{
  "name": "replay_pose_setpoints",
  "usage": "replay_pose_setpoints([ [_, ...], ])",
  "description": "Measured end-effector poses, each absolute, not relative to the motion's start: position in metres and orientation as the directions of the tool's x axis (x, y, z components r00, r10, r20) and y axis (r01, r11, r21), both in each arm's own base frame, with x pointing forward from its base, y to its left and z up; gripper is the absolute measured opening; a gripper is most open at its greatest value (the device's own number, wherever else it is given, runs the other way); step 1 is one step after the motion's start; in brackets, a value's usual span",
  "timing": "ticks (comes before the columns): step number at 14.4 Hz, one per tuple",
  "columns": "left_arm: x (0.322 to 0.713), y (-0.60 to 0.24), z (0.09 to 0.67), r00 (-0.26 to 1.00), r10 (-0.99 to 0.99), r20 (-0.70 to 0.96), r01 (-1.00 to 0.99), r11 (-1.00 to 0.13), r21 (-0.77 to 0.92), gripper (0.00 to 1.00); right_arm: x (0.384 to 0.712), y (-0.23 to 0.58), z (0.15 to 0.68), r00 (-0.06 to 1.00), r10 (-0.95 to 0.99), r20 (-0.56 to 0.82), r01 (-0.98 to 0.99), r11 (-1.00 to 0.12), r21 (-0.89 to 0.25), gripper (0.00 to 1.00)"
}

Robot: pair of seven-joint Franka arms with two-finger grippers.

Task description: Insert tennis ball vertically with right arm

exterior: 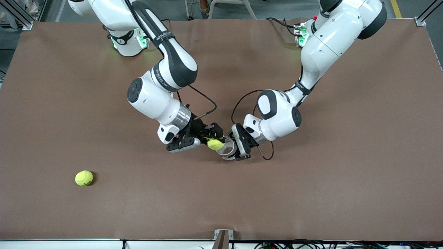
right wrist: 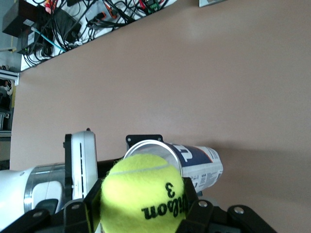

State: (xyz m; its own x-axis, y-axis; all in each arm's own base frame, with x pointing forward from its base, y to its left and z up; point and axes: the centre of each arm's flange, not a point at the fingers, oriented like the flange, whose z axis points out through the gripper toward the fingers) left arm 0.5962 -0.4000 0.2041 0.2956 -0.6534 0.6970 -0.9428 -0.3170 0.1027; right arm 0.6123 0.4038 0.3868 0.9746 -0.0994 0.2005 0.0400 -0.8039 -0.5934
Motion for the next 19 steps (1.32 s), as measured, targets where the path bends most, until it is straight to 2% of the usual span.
replay_pose_setpoints([
  [15, 0.596, -0.401, 0.204, 0.295, -0.653, 0.697, -0.943, -0.316, 0.103, 0.70, 0.615, 0.422, 0.373, 0.975, -0.115, 0.190, 0.022, -0.799, -0.601, 0.67],
  [16, 0.595, -0.402, 0.204, 0.294, -0.654, 0.697, -0.944, -0.315, 0.103, 0.70, 0.615, 0.423, 0.373, 0.973, -0.119, 0.196, 0.024, -0.799, -0.601, 0.72],
  [19, 0.594, -0.404, 0.204, 0.292, -0.655, 0.697, -0.945, -0.311, 0.103, 0.70, 0.616, 0.425, 0.377, 0.969, -0.127, 0.214, 0.030, -0.795, -0.606, 0.99],
])
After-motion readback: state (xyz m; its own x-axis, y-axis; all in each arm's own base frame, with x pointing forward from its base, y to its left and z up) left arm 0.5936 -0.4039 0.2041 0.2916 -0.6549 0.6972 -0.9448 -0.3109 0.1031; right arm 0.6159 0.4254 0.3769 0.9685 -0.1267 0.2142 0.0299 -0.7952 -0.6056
